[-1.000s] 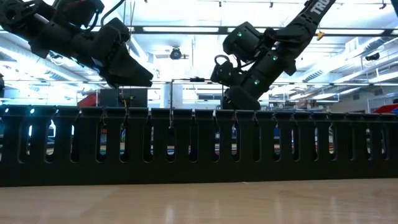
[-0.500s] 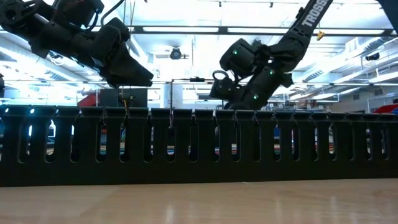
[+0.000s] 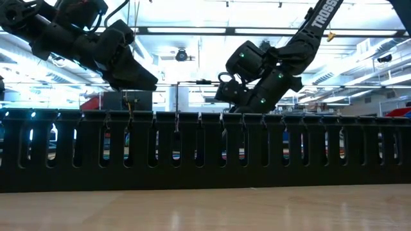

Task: Ziptie cables
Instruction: Wrap the cables together using the black zip tie

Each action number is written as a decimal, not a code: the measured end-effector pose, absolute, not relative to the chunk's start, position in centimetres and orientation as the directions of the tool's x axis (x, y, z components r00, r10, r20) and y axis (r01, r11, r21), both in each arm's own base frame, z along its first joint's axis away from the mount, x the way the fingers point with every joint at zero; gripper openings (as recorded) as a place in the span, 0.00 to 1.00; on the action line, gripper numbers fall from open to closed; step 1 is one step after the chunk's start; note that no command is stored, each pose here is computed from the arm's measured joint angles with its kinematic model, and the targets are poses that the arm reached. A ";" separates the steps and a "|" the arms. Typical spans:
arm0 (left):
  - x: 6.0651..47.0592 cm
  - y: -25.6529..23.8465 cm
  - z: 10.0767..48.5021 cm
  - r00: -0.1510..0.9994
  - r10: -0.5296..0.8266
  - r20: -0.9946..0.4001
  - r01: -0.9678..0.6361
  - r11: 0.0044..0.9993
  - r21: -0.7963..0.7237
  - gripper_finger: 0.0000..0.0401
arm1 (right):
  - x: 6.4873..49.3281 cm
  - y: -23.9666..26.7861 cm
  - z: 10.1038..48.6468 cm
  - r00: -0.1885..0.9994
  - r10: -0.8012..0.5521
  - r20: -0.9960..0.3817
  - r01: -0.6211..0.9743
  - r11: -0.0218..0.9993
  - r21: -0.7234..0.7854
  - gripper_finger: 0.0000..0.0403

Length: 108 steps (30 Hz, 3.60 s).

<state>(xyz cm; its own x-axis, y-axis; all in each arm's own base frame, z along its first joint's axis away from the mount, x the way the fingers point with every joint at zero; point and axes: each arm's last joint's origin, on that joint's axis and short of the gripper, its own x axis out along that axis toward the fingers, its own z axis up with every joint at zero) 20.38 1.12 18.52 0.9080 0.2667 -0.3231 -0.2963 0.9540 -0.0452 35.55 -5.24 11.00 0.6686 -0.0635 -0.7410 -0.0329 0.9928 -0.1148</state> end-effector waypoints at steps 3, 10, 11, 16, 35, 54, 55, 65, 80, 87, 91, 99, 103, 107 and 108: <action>20.4 1.1 18.5 0.907 0.273 -0.322 -0.302 0.952 -0.044 0.59 | 35.2 -4.9 11.8 0.669 -0.056 -0.742 -0.040 0.993 -0.111 0.00; 20.5 0.9 18.9 0.937 0.194 -0.292 -0.224 0.972 -0.073 0.59 | 33.7 -4.3 16.8 0.680 0.030 -0.733 -0.057 0.998 -0.012 0.00; 20.6 0.8 19.0 0.944 0.172 -0.281 -0.199 0.978 -0.069 0.59 | 33.4 -4.2 17.4 0.680 0.051 -0.731 -0.051 0.998 0.022 0.00; 20.8 0.3 19.7 0.972 0.106 -0.207 -0.100 0.994 0.043 0.59 | 32.8 -4.3 20.9 0.752 0.121 -0.648 0.019 0.979 0.205 0.00; 25.7 -0.9 19.4 0.974 0.090 -0.208 -0.002 0.921 0.390 0.59 | 34.2 -3.0 22.4 0.866 0.139 -0.480 0.140 0.854 0.500 0.00; 29.3 -1.7 19.2 0.939 0.228 -0.258 -0.062 0.849 0.524 0.52 | 34.2 -2.7 22.2 0.858 0.163 -0.486 0.126 0.852 0.508 0.00; 29.3 -1.7 19.1 0.937 0.228 -0.264 -0.059 0.849 0.525 0.51 | 34.2 -2.7 22.3 0.859 0.163 -0.486 0.125 0.852 0.508 0.00; 29.1 -1.6 18.8 0.916 0.267 -0.298 -0.067 0.837 0.543 0.49 | 34.3 -2.7 22.4 0.865 0.168 -0.473 0.127 0.839 0.530 0.00; 29.1 -2.1 18.7 0.916 0.271 -0.296 -0.070 0.834 0.547 0.49 | 34.3 -3.0 22.3 0.867 0.138 -0.479 0.162 0.831 0.533 0.00; 29.1 -2.1 18.8 0.914 0.279 -0.295 -0.077 0.832 0.549 0.40 | 34.3 -3.3 22.3 0.868 0.130 -0.480 0.170 0.829 0.532 0.00; 29.1 -2.0 18.8 0.913 0.282 -0.295 -0.080 0.832 0.549 0.33 | 34.3 -3.3 22.3 0.868 0.130 -0.479 0.169 0.830 0.532 0.00; 29.1 -2.0 18.8 0.911 0.290 -0.292 -0.088 0.830 0.551 0.25 | 34.3 -3.3 22.4 0.874 0.129 -0.469 0.163 0.831 0.532 0.00; 29.1 -2.0 18.8 0.912 0.290 -0.292 -0.088 0.830 0.551 0.22 | 34.3 -3.3 22.5 0.877 0.130 -0.462 0.160 0.829 0.535 0.00; 29.1 -2.0 18.8 0.913 0.290 -0.287 -0.091 0.830 0.550 0.19 | 34.4 -3.2 22.5 0.878 0.130 -0.462 0.161 0.827 0.539 0.00; 29.1 -2.0 18.8 0.913 0.290 -0.286 -0.091 0.831 0.549 0.19 | 34.4 -3.2 22.5 0.878 0.130 -0.461 0.161 0.827 0.539 0.00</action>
